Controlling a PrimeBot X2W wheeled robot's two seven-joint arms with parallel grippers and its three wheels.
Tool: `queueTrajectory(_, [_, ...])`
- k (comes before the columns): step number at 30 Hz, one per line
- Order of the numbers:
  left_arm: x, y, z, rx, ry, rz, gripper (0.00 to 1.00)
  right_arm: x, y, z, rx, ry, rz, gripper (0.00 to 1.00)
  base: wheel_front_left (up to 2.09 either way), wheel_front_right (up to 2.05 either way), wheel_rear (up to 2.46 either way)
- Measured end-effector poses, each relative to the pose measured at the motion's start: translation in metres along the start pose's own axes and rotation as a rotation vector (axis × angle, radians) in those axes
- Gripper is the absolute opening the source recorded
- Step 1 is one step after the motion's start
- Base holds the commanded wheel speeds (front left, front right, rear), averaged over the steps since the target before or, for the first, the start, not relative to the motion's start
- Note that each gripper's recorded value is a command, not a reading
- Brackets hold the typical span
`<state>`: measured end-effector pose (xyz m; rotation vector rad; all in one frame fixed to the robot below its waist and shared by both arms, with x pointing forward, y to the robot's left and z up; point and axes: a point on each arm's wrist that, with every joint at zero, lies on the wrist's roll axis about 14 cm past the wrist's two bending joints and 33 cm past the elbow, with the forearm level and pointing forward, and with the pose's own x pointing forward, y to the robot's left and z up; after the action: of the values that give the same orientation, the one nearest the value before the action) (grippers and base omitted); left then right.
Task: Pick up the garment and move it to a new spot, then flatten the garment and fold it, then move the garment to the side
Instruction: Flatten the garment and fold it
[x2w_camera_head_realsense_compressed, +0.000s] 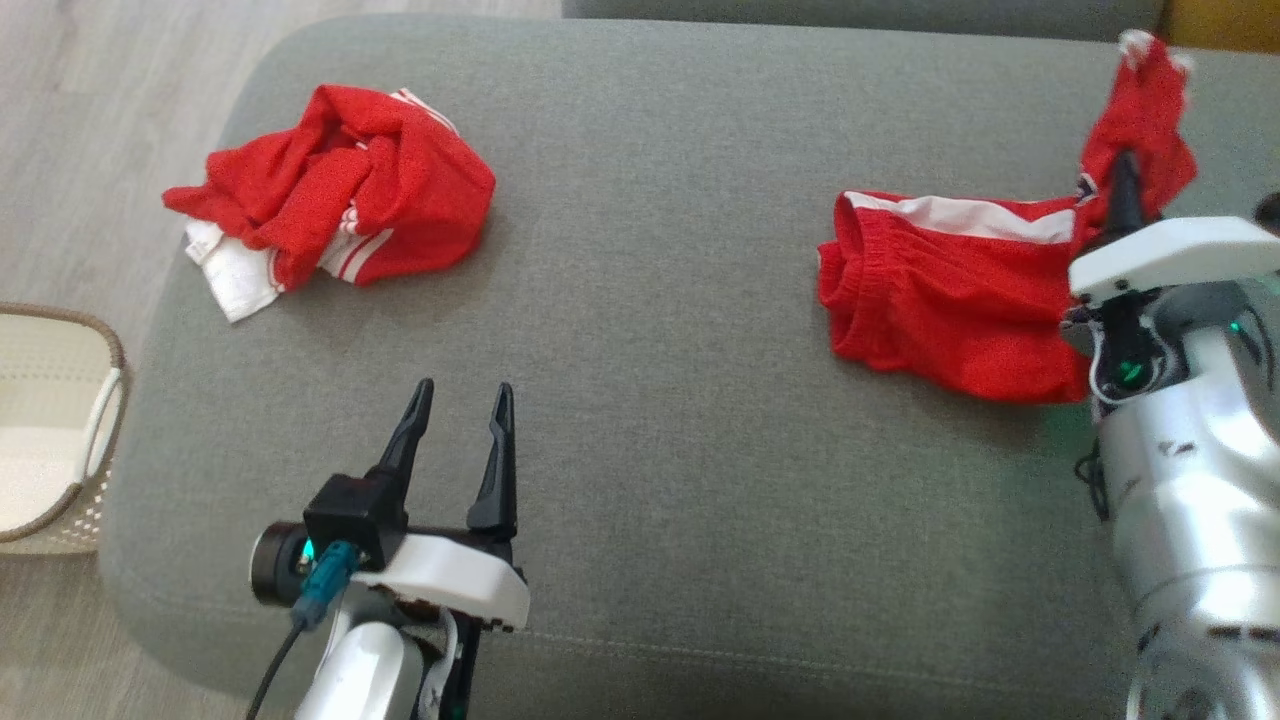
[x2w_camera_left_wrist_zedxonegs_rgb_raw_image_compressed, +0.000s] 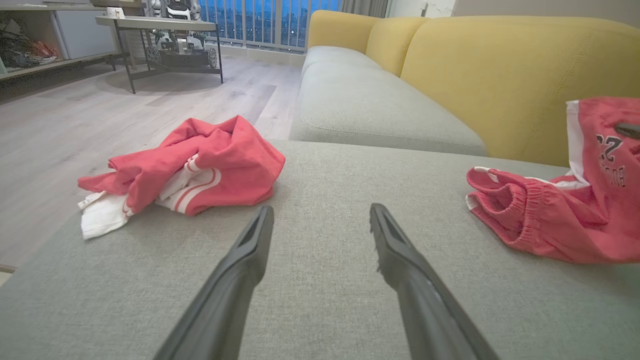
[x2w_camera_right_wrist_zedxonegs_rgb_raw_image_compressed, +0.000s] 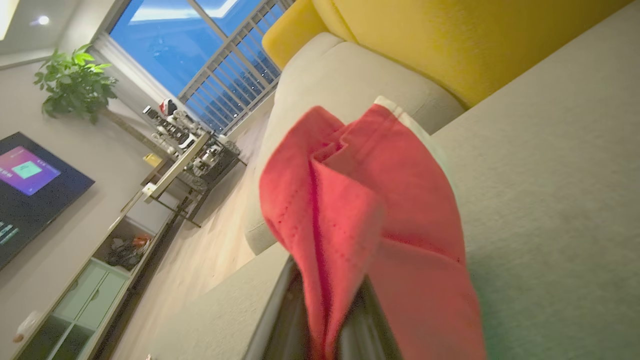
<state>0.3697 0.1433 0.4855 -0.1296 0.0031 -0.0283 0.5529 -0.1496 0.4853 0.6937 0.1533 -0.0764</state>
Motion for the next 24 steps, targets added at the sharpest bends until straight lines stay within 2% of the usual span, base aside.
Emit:
queueTrajectory(1, [-0.005, 0.003, -0.002, 0.001, 0.008, 0.010, 1.00, -0.002, 0.019, -0.002, -0.010, 0.003, 0.064, 0.00, 0.00, 0.00, 0.00])
queueTrajectory(5, [-0.011, 0.010, -0.002, 0.002, 0.009, 0.031, 1.00, -0.017, 0.034, -0.030, -0.004, 0.081, 0.138, 0.00, 0.00, 0.00, 0.00])
queueTrajectory(11, [-0.018, 0.018, -0.001, 0.004, 0.008, 0.059, 1.00, -0.037, 0.046, -0.072, -0.026, 0.203, 0.209, 0.00, 0.00, 0.00, 0.00])
queueTrajectory(16, [-0.020, 0.022, -0.001, 0.005, 0.008, 0.073, 1.00, -0.041, 0.062, -0.085, -0.032, 0.242, 0.259, 0.00, 0.00, 0.00, 0.00])
queueTrajectory(19, [-0.021, 0.024, -0.001, 0.006, 0.007, 0.077, 1.00, -0.044, 0.059, -0.096, -0.050, 0.278, 0.253, 0.00, 0.00, 0.00, 0.00])
queueTrajectory(20, [-0.022, 0.024, -0.001, 0.006, 0.007, 0.078, 1.00, -0.046, 0.056, -0.101, -0.062, 0.293, 0.247, 0.08, 0.00, 0.00, 0.00])
queueTrajectory(21, [-0.022, 0.024, -0.001, 0.006, 0.007, 0.080, 1.00, -0.048, 0.053, -0.105, -0.075, 0.304, 0.241, 0.85, 0.00, 0.00, 0.00])
queueTrajectory(22, [-0.022, 0.025, -0.001, 0.006, 0.007, 0.081, 1.00, -0.050, 0.049, -0.108, -0.084, 0.312, 0.233, 1.00, 0.00, 0.00, 0.00])
queueTrajectory(24, [-0.023, 0.025, 0.000, 0.007, 0.005, 0.083, 1.00, -0.051, 0.047, -0.111, -0.092, 0.321, 0.228, 1.00, 0.00, 0.00, 0.00])
